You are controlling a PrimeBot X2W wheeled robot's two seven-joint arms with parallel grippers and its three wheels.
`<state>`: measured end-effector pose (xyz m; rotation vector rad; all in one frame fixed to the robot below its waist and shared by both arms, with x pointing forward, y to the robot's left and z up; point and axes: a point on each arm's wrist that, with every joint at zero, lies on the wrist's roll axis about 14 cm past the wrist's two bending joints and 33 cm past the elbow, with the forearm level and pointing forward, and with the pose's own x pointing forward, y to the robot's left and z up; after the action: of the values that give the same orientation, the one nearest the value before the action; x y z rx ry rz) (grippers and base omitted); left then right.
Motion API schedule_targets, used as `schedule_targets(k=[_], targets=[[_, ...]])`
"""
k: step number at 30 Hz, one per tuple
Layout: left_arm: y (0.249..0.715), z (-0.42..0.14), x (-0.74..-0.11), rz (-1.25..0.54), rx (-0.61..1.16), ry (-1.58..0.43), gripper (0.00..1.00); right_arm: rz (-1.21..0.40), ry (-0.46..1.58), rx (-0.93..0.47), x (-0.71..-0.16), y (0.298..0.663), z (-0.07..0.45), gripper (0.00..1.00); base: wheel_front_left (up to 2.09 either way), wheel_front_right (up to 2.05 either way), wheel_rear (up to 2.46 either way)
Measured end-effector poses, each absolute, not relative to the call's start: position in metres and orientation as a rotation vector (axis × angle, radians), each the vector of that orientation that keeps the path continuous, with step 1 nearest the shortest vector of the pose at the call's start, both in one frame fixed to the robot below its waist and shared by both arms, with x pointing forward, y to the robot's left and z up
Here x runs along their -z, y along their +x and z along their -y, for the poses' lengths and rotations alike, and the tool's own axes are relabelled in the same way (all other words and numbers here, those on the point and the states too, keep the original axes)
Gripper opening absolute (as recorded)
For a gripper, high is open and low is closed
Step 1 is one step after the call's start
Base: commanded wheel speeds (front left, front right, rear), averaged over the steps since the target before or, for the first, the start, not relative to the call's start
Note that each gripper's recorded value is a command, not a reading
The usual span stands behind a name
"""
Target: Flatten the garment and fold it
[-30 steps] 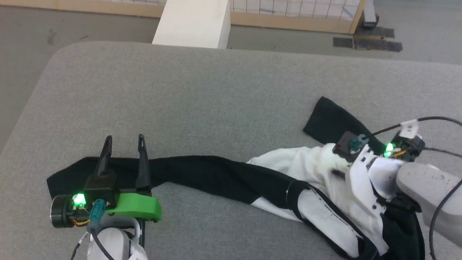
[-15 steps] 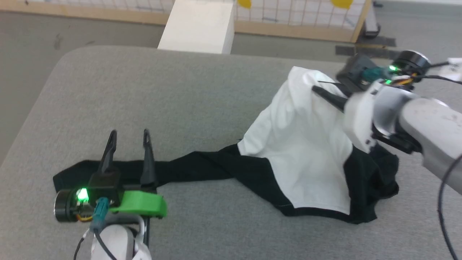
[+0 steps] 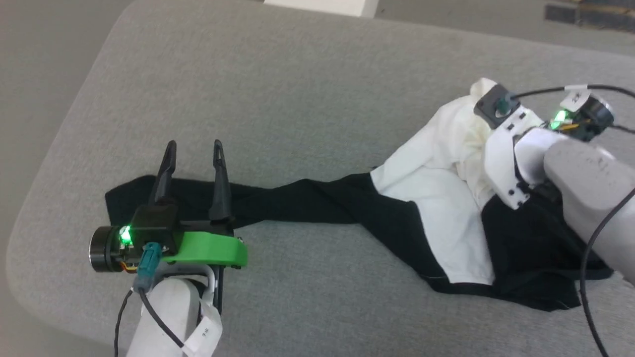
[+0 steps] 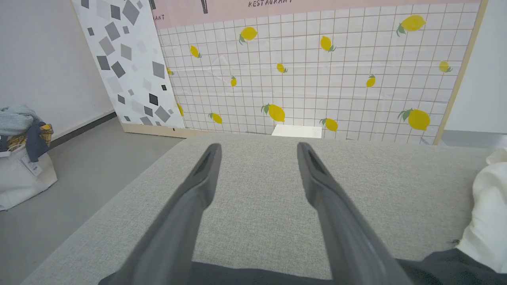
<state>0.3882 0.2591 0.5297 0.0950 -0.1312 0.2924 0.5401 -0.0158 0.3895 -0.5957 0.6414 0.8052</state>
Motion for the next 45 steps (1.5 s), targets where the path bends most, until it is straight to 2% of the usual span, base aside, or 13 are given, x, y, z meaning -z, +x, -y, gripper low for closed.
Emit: schedule_targets(k=[1, 2, 3, 4, 13, 19, 24, 25, 28, 38, 42, 44, 45], targets=[[0.388, -0.261, -0.527, 0.123, -0.302, 0.097, 1.0, -0.654, -0.581, -0.816, -0.384, 0.537, 0.012, 0.07, 0.0, 0.0, 0.0], [0.387, -0.264, -0.524, 0.114, -0.309, 0.1, 1.0, -0.655, -0.568, -0.825, -0.381, 0.537, 0.009, 0.32, 0.0, 0.0, 0.0], [0.387, -0.265, -0.522, 0.106, -0.312, 0.102, 1.0, -0.635, -0.559, -0.835, -0.382, 0.538, 0.006, 0.75, 0.0, 0.0, 0.0], [0.387, -0.265, -0.52, 0.102, -0.313, 0.103, 1.0, -0.609, -0.553, -0.845, -0.385, 0.539, 0.004, 1.0, 0.0, 0.0, 0.0], [0.371, -0.269, -0.518, 0.091, -0.325, 0.119, 1.0, -0.278, -0.497, -0.887, -0.472, 0.551, -0.002, 1.0, 0.0, 0.0, 0.0], [0.366, -0.258, -0.525, 0.119, -0.295, 0.099, 1.0, -0.221, -0.469, -0.807, -0.538, 0.547, 0.049, 1.0, 0.0, 0.0, 0.0], [0.371, -0.244, -0.536, 0.158, -0.252, 0.089, 1.0, -0.382, -0.434, -0.717, -0.552, 0.526, 0.107, 1.0, 0.0, 0.0, 0.0], [0.374, -0.237, -0.54, 0.173, -0.232, 0.082, 1.0, -0.546, -0.458, -0.681, -0.536, 0.505, 0.137, 1.0, 0.0, 0.0, 0.0], [0.376, -0.236, -0.538, 0.167, -0.226, 0.082, 1.0, -0.719, -0.479, -0.655, -0.5, 0.485, 0.16, 1.0, 0.0, 0.0, 0.0], [0.39, -0.237, -0.525, 0.131, -0.223, 0.091, 1.0, -1.048, -0.328, -0.679, -0.378, 0.44, 0.148, 1.0, 0.0, 0.0, 0.0], [0.393, -0.239, -0.521, 0.12, -0.23, 0.095, 1.0, -1.06, -0.293, -0.678, -0.365, 0.44, 0.143, 1.0, 0.0, 0.0, 0.0], [0.393, -0.24, -0.52, 0.118, -0.233, 0.096, 1.0, -1.015, -0.272, -0.672, -0.368, 0.446, 0.142, 0.0, 0.0, 0.0, 0.0], [0.394, -0.24, -0.52, 0.118, -0.234, 0.095, 1.0, -0.985, -0.264, -0.671, -0.37, 0.448, 0.141, 0.0, 0.0, 0.0, 0.0]])
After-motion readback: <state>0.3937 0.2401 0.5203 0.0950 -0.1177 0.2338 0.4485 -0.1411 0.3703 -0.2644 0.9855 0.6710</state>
